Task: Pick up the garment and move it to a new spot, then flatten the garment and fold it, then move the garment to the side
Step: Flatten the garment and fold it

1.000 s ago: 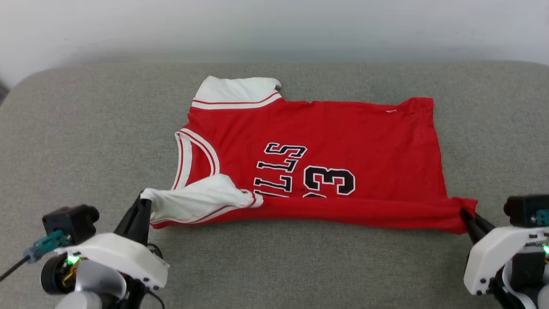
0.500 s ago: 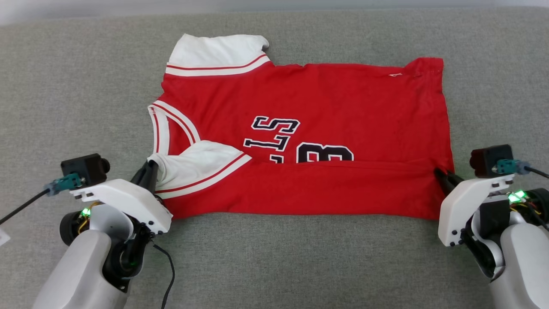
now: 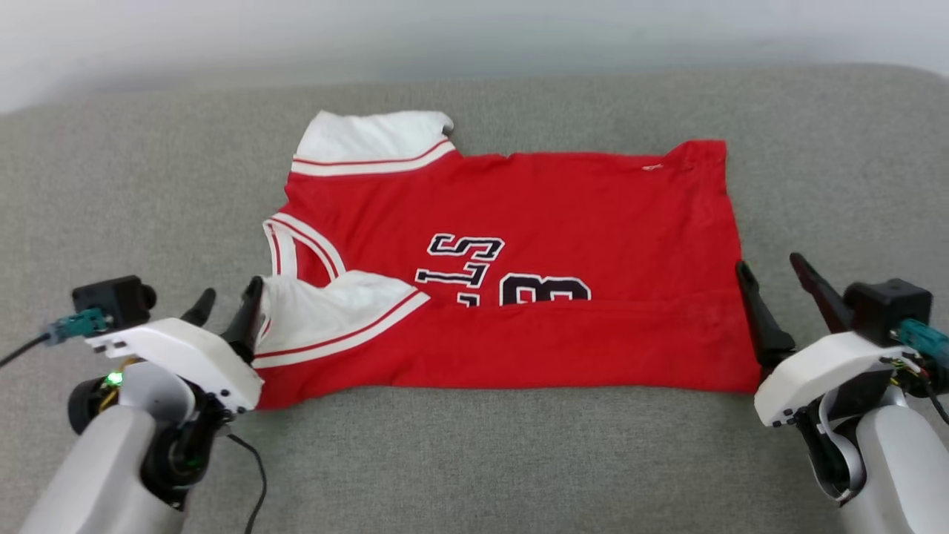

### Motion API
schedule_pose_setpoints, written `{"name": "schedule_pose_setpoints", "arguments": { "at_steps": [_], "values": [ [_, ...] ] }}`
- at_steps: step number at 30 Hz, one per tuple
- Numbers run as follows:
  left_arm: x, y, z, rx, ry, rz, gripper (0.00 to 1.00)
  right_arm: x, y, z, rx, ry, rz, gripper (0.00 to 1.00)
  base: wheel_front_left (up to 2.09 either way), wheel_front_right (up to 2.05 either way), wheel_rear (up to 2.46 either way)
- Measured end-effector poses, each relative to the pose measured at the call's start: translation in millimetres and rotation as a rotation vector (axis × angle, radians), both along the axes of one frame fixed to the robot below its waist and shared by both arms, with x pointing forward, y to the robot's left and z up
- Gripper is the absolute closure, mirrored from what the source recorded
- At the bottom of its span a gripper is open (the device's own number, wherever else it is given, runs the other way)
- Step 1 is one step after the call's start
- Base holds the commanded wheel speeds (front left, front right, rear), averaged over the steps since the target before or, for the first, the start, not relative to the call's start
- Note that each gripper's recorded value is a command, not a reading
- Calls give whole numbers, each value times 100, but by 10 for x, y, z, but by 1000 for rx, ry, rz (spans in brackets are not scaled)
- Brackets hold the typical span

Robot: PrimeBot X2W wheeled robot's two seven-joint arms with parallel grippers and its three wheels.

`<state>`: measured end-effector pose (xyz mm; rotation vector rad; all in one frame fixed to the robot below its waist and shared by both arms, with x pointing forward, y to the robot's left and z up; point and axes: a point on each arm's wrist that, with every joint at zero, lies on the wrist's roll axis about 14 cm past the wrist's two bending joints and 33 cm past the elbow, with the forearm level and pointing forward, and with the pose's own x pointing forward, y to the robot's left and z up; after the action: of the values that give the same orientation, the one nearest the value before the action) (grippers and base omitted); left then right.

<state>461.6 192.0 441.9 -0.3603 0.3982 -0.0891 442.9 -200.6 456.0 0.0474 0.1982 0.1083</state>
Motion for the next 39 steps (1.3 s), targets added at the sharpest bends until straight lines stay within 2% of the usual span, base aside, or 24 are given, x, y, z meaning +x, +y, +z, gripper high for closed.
{"name": "schedule_pose_setpoints", "arguments": {
  "at_steps": [5, 11, 18, 25, 26, 27, 32, 35, 39],
  "values": [
    [-106, 99, 197, 3, 59, -14, 0, -132, -73, 432, 20, -149, -39, 0, 0, 0, 0],
    [-250, 43, 83, 32, 289, -117, 0, -304, -152, 662, 17, -219, -87, 0, 0, 0, 0],
    [-525, 6, -426, 39, 608, -182, 0, -347, -165, 653, 32, -216, -124, 0, 0, 0, 0],
    [-571, -104, -742, 2, 743, -223, 0, -354, -226, 495, 36, -167, -155, 0, 0, 0, 0],
    [-565, -119, -760, -2, 750, -229, 42, -356, -235, 483, 35, -163, -158, 0, 0, 0, 0],
    [-561, -127, -774, -5, 749, -234, 99, -358, -236, 462, 35, -152, -158, 0, 0, 0, 0],
    [-511, -167, -756, -20, 679, -230, 100, -370, -248, 416, 46, -106, -151, 0, 0, 0, 0],
    [-487, -168, -685, -31, 623, -218, 100, -391, -274, 319, 70, -33, -148, 0, 0, 0, 0],
    [-430, -123, -526, -27, 526, -205, 100, -481, -300, -46, 95, 202, -129, 0, 0, 0, 0]
  ]
}}
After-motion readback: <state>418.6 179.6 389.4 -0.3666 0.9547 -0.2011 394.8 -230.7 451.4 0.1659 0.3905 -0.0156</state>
